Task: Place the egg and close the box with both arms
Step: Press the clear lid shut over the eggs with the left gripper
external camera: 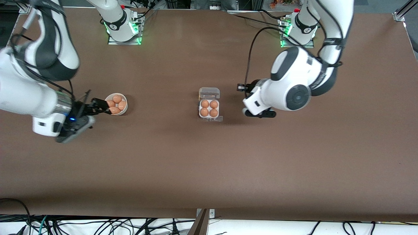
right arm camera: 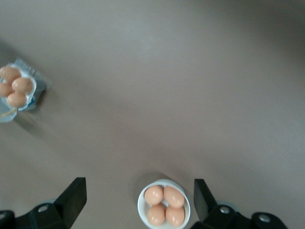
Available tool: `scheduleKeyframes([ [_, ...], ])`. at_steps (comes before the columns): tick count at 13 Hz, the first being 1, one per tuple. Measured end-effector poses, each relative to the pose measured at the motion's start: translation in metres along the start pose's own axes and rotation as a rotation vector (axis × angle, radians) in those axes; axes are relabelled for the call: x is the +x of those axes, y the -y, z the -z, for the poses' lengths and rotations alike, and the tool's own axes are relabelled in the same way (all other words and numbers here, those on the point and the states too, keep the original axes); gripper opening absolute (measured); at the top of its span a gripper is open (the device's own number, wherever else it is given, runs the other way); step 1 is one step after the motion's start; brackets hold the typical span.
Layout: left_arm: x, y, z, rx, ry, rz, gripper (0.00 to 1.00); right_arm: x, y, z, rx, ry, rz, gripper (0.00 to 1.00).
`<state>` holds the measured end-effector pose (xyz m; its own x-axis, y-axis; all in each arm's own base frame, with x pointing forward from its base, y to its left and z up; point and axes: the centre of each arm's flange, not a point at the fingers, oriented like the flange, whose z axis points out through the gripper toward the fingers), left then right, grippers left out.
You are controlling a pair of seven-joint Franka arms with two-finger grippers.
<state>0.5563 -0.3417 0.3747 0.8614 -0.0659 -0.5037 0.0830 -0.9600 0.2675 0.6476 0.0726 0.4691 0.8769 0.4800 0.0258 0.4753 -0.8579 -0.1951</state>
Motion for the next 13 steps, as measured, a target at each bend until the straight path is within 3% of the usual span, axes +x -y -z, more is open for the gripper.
scheduleKeyframes([
  [3,0.003,-0.036,-0.048,-0.01,0.017,0.075,0.14,-0.031,-0.016,0.037,-0.097,0.043,-0.238,1.0],
  [5,0.0,-0.058,-0.083,0.019,0.026,0.12,0.13,-0.041,-0.003,0.059,-0.136,0.044,-0.375,1.0],
  [9,-0.009,-0.082,-0.132,0.077,0.059,0.166,0.12,-0.061,0.003,0.106,-0.235,-0.008,-0.435,1.0],
  [11,-0.008,-0.084,-0.146,0.093,0.071,0.173,0.12,-0.077,-0.005,0.128,-0.252,-0.037,-0.48,1.0],
  [13,-0.005,-0.083,-0.159,0.108,0.083,0.183,0.13,-0.098,-0.012,0.148,-0.251,-0.032,-0.516,1.0],
])
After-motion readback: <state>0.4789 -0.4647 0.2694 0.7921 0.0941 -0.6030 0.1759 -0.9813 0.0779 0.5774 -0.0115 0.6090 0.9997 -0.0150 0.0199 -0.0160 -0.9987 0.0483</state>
